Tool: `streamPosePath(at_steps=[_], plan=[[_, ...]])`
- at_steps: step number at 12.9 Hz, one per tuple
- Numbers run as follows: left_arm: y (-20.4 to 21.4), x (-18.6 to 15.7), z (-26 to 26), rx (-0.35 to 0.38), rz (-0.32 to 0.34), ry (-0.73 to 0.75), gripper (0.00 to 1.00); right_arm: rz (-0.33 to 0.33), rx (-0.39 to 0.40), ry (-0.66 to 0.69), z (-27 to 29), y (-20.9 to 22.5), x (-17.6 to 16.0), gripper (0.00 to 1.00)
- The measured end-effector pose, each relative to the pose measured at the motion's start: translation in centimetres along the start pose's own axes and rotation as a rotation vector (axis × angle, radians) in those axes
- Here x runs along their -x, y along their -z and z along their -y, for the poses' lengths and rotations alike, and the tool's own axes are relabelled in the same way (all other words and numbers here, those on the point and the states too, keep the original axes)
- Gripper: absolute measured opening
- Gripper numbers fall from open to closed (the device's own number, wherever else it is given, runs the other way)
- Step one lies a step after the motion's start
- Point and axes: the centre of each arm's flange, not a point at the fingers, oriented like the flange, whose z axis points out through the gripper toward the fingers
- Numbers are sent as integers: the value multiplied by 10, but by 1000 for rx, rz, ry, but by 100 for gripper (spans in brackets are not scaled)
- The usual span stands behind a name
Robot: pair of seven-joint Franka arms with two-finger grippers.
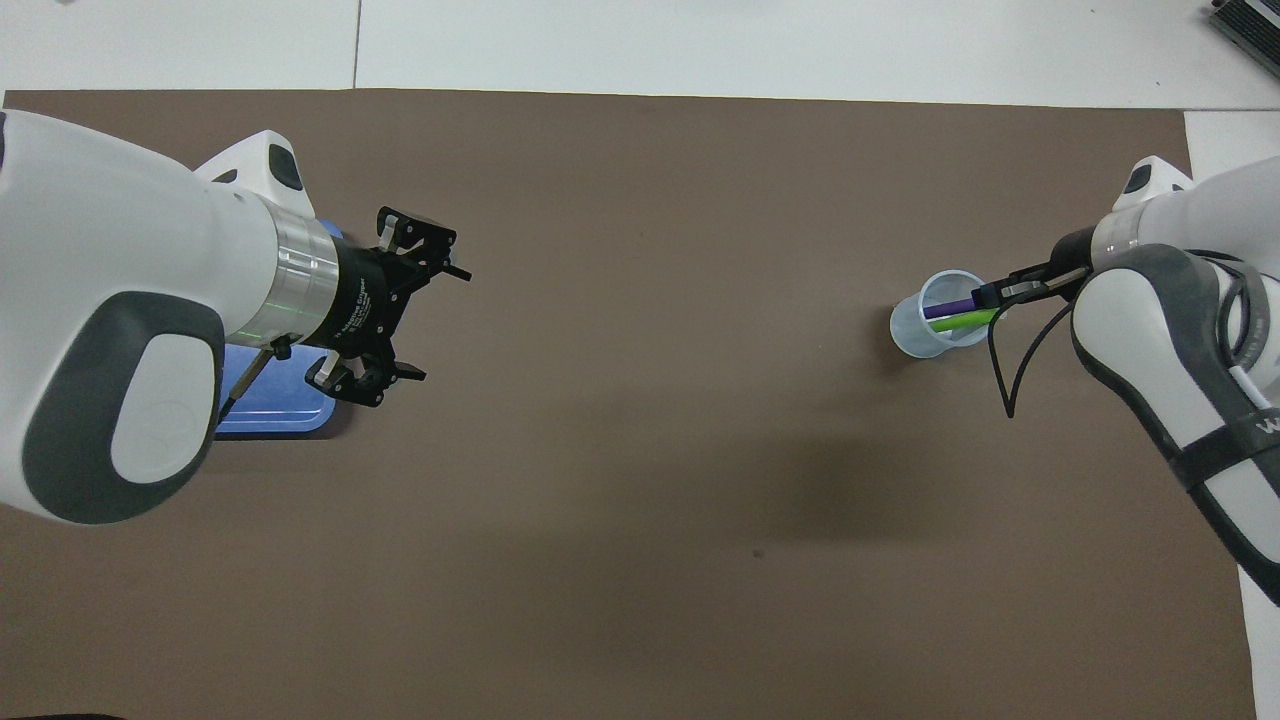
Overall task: Right arm passes pens to left for tray arrangement
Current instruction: 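Grasp the purple pen in the cup with the right gripper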
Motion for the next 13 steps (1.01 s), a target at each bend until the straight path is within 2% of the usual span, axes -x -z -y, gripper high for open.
streamPosePath(at_steps=[13], plan=[[-2,10,0,-5,1,17,100,12,-3,-11,-4,-4,4,32]])
